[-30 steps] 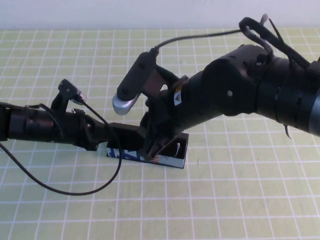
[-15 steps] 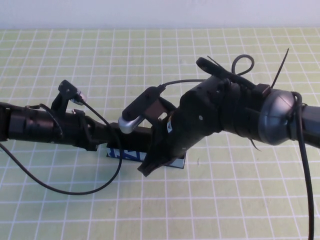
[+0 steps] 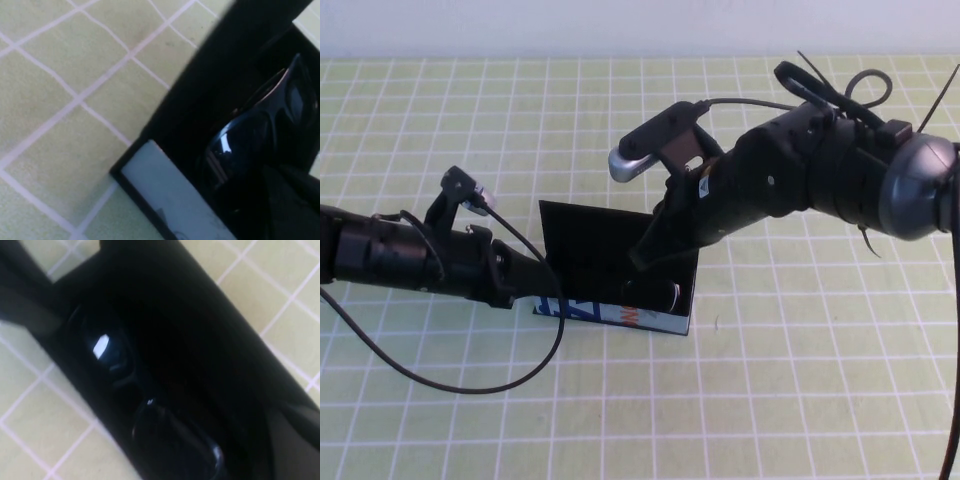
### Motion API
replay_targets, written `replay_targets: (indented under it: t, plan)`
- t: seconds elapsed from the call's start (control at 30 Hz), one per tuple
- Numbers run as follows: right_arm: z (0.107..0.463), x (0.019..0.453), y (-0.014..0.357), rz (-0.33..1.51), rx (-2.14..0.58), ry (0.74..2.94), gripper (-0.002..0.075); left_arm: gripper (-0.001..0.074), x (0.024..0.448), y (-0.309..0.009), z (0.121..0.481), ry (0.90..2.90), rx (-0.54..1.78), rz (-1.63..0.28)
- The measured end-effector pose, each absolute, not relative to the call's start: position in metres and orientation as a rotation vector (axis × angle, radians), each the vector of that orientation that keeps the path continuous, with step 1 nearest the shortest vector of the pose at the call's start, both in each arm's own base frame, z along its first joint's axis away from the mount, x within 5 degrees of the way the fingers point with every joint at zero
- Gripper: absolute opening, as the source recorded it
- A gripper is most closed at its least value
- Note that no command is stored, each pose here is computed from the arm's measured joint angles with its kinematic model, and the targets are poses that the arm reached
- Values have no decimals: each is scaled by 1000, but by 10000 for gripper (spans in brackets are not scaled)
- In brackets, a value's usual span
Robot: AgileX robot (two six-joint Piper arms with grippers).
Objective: Take glasses out of glasses case
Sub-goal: Pick up the glasses from the glasses case
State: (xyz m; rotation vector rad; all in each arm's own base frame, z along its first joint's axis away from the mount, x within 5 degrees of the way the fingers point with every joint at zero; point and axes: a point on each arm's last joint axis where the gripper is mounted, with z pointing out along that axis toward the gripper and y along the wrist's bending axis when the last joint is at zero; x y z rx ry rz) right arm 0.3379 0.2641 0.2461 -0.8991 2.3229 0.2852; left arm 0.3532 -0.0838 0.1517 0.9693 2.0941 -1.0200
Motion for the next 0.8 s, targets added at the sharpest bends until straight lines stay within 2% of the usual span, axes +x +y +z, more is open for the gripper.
replay_targets:
  t: [0.27, 0.57, 0.8]
  plan:
    - [243, 354, 273, 290, -884, 2308, -16, -4, 351, -85, 153, 2091, 964, -1070]
    - [225, 366, 283, 251, -980, 2398, -17, -4, 351, -88, 156, 2063, 940, -1117]
    - [224, 366, 282, 247, -996, 2424, -17, -4, 360, -88, 162, 2026, 803, -1097]
